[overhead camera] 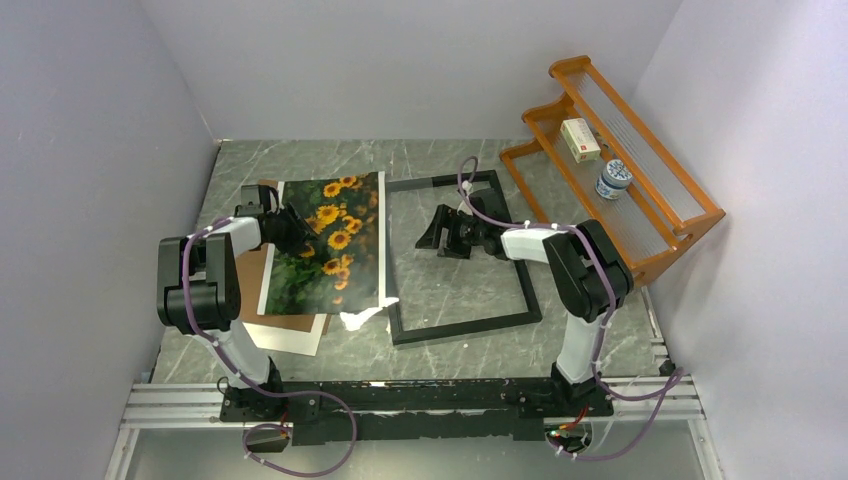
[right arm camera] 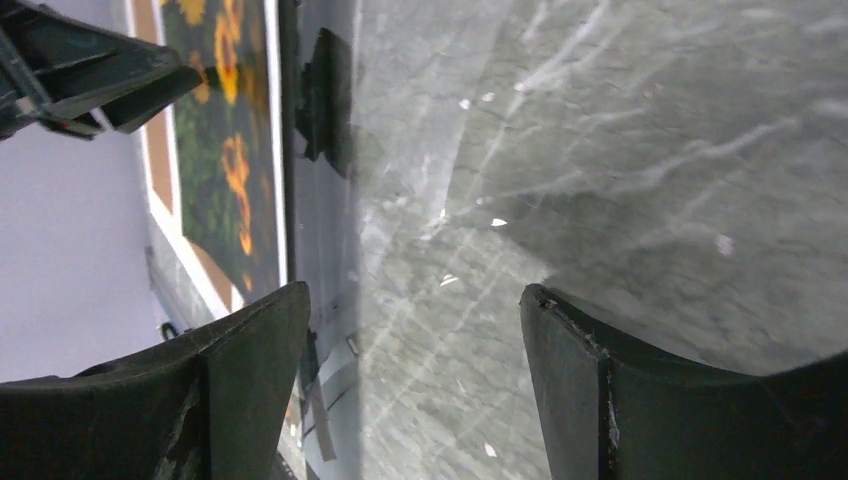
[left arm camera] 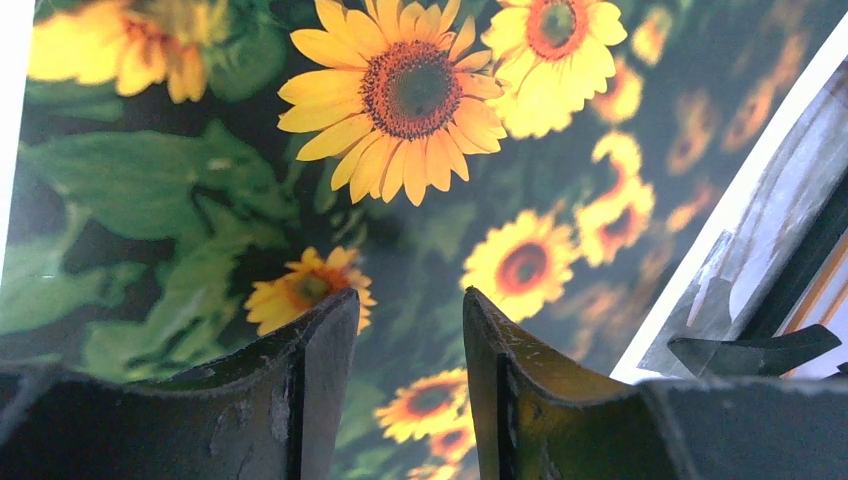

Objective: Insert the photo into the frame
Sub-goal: Pick up the photo frame item at the center of the board.

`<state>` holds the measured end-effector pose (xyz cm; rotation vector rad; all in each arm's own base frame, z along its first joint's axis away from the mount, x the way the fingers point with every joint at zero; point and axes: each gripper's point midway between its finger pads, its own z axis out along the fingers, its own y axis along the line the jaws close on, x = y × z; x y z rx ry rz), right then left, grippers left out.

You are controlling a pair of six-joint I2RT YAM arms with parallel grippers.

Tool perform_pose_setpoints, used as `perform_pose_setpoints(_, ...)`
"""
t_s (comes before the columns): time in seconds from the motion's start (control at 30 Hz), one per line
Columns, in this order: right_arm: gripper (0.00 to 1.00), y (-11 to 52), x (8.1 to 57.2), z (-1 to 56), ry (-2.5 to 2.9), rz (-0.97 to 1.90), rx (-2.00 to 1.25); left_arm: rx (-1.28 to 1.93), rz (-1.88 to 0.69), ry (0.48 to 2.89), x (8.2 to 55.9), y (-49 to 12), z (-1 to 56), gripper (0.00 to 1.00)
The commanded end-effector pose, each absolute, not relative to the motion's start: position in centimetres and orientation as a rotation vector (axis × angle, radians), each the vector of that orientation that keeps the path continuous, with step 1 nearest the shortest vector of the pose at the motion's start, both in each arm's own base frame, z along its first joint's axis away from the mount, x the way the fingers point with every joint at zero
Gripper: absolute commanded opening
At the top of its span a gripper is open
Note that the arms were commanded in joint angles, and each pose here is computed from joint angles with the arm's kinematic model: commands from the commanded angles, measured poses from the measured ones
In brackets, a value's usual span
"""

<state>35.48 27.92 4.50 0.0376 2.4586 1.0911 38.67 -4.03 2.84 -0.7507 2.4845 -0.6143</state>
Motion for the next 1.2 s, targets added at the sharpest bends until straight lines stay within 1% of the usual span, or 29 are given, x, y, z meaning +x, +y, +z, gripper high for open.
perform_pose_setpoints(0.0, 0.79, 30.2, 36.2, 8.0, 2.286, 1.325, -0.060, -0.816, -0.384, 2.615, 35.8, -1.7, -1.0, 0.51)
perform_pose_setpoints(0.1, 0.76, 31.1, 35.4, 10.0, 2.171, 1.457, -0.113, -0.828, -0.370, 2.610, 35.9, -1.5, -0.7, 0.51)
perform_pose_setpoints(0.17, 0.71, 31.4, 35.2, 11.2, 2.116, 1.523, -0.127, -0.833, -0.352, 2.596, 36.3, -1.1, -0.3, 0.51)
perform_pose_setpoints(0.37, 0.39, 32.4, 34.7, 12.9, 2.054, 1.682, -0.133, -0.861, -0.270, 2.560, 36.5, 0.3, 0.4, 0.51)
perform_pose_setpoints(0.47, 0.18, 32.6, 35.0, 12.5, 2.087, 1.683, -0.102, -0.877, -0.245, 2.548, 36.4, 0.9, 0.5, 0.51)
perform_pose_setpoints(0.6, 0.01, 32.4, 35.1, 12.0, 2.162, 1.614, -0.095, -0.929, -0.163, 2.533, 35.8, 2.6, 0.4, 0.52)
perform_pose_setpoints(0.67, 0.00, 32.4, 35.2, 12.3, 2.193, 1.567, -0.107, -0.970, -0.130, 2.525, 35.3, 3.3, 0.5, 0.52)
perform_pose_setpoints(0.77, 0.00, 33.1, 35.2, 14.3, 2.205, 1.522, -0.169, -1.027, -0.073, 2.482, 34.9, 4.7, 1.0, 0.53)
perform_pose_setpoints(0.93, 0.00, 35.1, 34.3, 16.6, 2.260, 1.477, -0.231, -1.032, -0.048, 2.414, 35.1, 5.6, 3.7, 0.58)
perform_pose_setpoints(1.0, 0.00, 35.8, 34.0, 17.2, 2.276, 1.449, -0.255, -0.996, -0.120, 2.382, 35.8, 4.9, 5.0, 0.62)
perform_pose_setpoints(1.07, 0.00, 36.0, 33.7, 17.9, 2.307, 1.420, -0.253, -0.924, -0.270, 2.341, 37.3, 3.4, 6.3, 0.64)
perform_pose_setpoints(1.13, 0.00, 35.5, 33.8, 18.7, 2.343, 1.360, -0.229, -0.901, -0.330, 2.353, 37.8, 2.6, 6.1, 0.64)
perform_pose_setpoints(1.17, 0.00, 35.2, 33.9, 19.5, 2.346, 1.328, -0.235, -0.917, -0.317, 2.377, 37.7, 2.7, 5.4, 0.63)
